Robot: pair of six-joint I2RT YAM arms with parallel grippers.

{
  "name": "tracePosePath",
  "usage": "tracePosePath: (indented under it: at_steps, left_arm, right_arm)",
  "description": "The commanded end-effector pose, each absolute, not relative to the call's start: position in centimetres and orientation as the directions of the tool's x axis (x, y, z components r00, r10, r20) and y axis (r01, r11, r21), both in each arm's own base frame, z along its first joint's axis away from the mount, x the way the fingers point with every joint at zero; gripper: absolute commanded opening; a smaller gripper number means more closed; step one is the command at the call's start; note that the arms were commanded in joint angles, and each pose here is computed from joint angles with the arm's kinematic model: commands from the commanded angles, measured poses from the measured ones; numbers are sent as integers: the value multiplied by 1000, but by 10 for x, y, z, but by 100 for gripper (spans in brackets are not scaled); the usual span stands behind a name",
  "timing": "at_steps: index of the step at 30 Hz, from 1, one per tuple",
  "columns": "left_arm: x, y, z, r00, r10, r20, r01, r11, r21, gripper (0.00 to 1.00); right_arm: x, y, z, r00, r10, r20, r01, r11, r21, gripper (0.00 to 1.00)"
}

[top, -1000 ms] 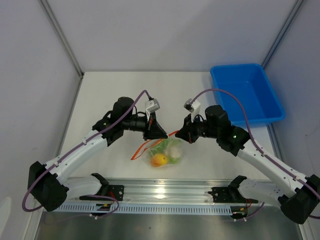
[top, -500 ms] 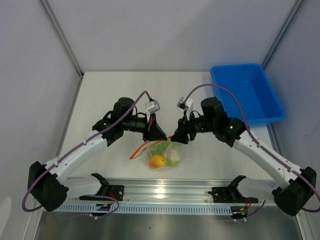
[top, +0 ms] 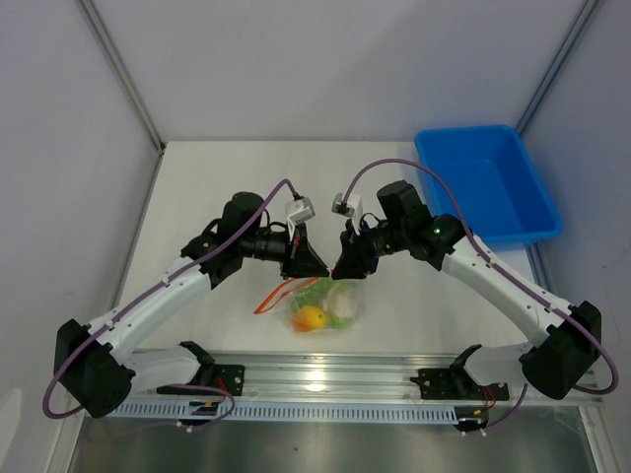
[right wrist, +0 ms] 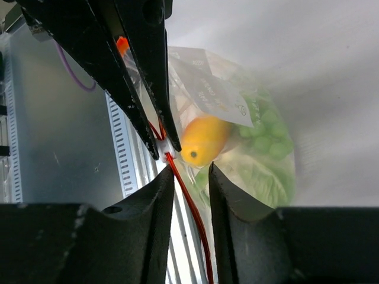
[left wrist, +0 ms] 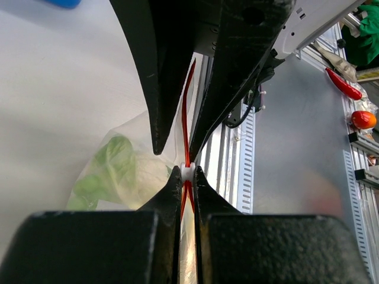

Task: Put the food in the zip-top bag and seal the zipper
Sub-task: Zip the zipper food storage bag at the center of the board.

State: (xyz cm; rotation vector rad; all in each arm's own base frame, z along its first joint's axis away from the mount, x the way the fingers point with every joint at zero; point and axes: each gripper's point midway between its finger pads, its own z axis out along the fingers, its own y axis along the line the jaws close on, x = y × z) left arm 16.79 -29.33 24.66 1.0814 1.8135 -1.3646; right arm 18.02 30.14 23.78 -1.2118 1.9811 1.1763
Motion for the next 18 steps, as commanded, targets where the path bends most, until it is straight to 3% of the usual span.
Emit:
tracePosePath:
  at_steps: [1,12,18]
  left_arm:
    - [163,-293,264,-411,212,-887,912,79,-403,1]
    - [164,-294,264,-416,213,-884,909,81,-408,0]
    - [167,-295,261,-424,218,-879,906,87,-415,0]
  right_arm:
    - [178,305,252,-414,-426,-804,-910,167,380,31]
    - [182,311,252,-416,-432,-800,-909,175,378,17]
    - [183,312,243,-434,-436,-789,-901,189,391,4]
